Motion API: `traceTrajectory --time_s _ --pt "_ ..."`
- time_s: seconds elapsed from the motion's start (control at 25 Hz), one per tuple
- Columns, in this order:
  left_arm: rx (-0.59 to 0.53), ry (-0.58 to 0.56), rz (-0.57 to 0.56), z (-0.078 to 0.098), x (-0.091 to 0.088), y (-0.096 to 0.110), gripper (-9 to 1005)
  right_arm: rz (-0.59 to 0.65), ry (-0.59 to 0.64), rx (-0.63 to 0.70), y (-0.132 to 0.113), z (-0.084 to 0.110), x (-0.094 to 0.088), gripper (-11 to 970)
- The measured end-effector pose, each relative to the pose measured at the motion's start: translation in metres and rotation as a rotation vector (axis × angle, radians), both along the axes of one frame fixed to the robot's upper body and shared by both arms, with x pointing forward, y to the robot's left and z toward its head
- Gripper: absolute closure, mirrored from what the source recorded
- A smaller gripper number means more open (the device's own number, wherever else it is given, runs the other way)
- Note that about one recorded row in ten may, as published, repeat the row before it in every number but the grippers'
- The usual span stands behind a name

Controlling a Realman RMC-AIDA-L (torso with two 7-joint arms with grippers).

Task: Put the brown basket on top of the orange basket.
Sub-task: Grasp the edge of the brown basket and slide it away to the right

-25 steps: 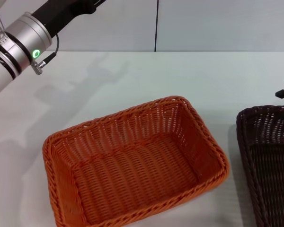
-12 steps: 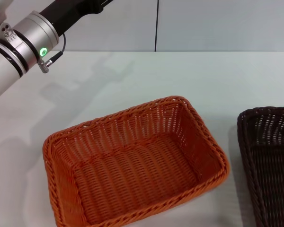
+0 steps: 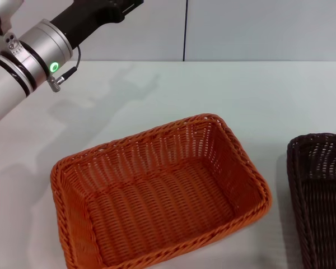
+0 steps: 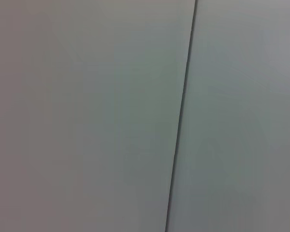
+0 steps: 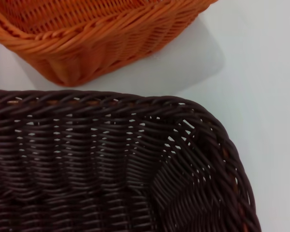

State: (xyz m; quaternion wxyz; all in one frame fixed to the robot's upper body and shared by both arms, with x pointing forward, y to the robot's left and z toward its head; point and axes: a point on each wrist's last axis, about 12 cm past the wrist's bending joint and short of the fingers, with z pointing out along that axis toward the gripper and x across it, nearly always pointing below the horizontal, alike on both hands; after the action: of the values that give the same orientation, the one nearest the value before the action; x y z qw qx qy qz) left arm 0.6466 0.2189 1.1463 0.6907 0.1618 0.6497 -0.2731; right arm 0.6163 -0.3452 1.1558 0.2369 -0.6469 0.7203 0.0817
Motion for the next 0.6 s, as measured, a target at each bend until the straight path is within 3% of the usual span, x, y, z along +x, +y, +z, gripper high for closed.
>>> traceTrajectory --time_s 0.28,0.48,0.6 --pt "-0.001 0.003 0.004 -0.001 0.000 0.001 183 -0.046 0.011 0.080 -0.020 0.011 -0.011 663" --pt "-0.004 0.008 0.027 -0.002 0.000 0.008 183 -0.067 0.048 0.167 -0.036 0.019 -0.031 669" --pt "-0.009 0.009 0.037 -0.002 0.001 0.011 183 -0.144 0.104 0.190 -0.049 0.014 -0.046 673"
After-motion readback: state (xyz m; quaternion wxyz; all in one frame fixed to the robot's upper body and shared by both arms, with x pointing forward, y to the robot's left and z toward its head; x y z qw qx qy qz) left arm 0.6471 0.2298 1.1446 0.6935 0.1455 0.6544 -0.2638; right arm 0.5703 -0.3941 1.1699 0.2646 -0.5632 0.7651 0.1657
